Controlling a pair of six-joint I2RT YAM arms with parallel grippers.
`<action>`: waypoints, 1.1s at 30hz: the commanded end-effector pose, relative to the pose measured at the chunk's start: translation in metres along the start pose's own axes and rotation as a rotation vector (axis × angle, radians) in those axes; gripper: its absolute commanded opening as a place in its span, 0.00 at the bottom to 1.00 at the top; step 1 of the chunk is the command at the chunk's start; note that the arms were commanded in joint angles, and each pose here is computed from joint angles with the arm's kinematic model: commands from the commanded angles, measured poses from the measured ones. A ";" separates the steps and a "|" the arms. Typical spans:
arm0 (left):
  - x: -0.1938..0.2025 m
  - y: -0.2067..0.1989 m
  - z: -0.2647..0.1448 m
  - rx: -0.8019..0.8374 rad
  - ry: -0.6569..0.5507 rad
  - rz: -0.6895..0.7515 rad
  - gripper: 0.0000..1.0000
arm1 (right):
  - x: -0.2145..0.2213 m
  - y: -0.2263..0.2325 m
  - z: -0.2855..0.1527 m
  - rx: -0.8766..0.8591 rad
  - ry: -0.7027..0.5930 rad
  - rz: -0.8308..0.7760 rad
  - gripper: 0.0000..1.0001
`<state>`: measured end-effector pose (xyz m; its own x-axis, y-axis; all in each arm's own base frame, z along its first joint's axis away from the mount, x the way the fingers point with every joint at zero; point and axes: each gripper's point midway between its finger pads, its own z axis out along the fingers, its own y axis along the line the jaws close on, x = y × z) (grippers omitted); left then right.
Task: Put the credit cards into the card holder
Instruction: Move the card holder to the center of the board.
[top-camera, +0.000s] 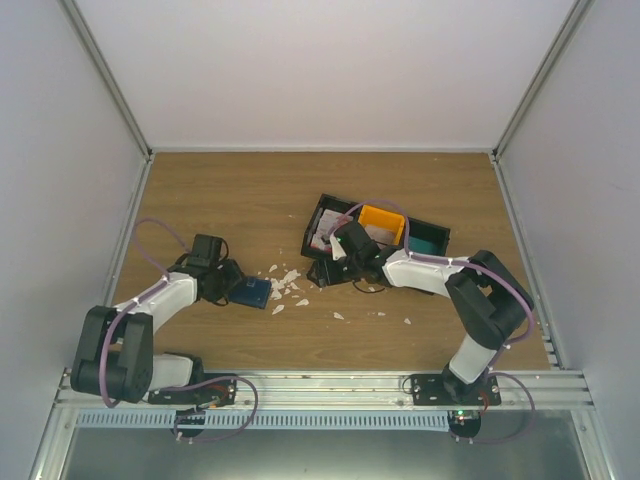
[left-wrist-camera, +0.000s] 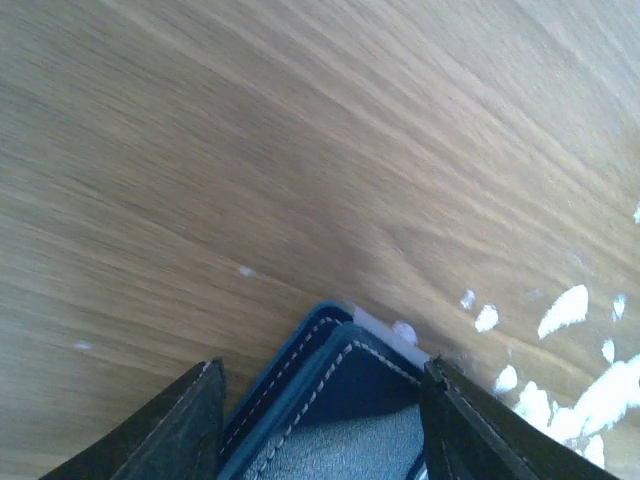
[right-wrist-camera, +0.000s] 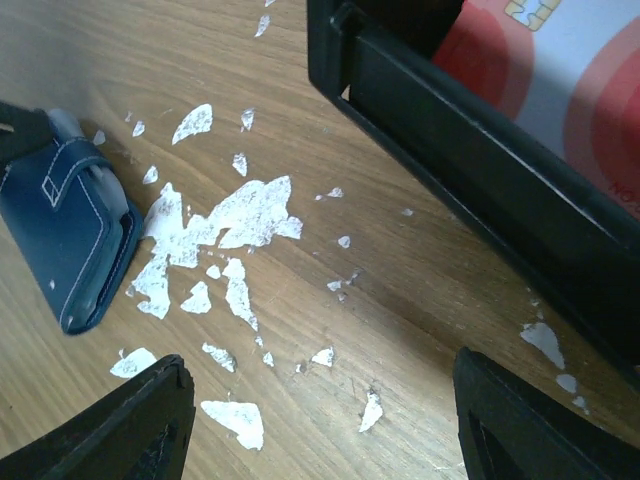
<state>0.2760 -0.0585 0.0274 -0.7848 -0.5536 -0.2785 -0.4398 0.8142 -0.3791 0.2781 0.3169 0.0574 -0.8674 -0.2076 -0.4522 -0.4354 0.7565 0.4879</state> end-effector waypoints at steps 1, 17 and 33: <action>0.020 -0.020 0.005 0.093 0.064 0.067 0.52 | 0.001 -0.007 0.004 0.038 0.000 0.026 0.71; 0.071 -0.101 0.019 0.333 0.247 0.322 0.30 | 0.029 0.016 0.020 -0.091 0.095 -0.058 0.49; 0.056 -0.109 -0.015 0.339 0.088 0.279 0.58 | 0.074 0.025 0.021 -0.136 0.208 -0.078 0.22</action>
<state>0.2695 -0.1854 0.0472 -0.9371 -0.2151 -0.2749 -0.0196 0.8186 -0.5740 0.2238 0.3330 0.0244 -0.8575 -0.3699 -0.3576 -0.5134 0.6603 0.5481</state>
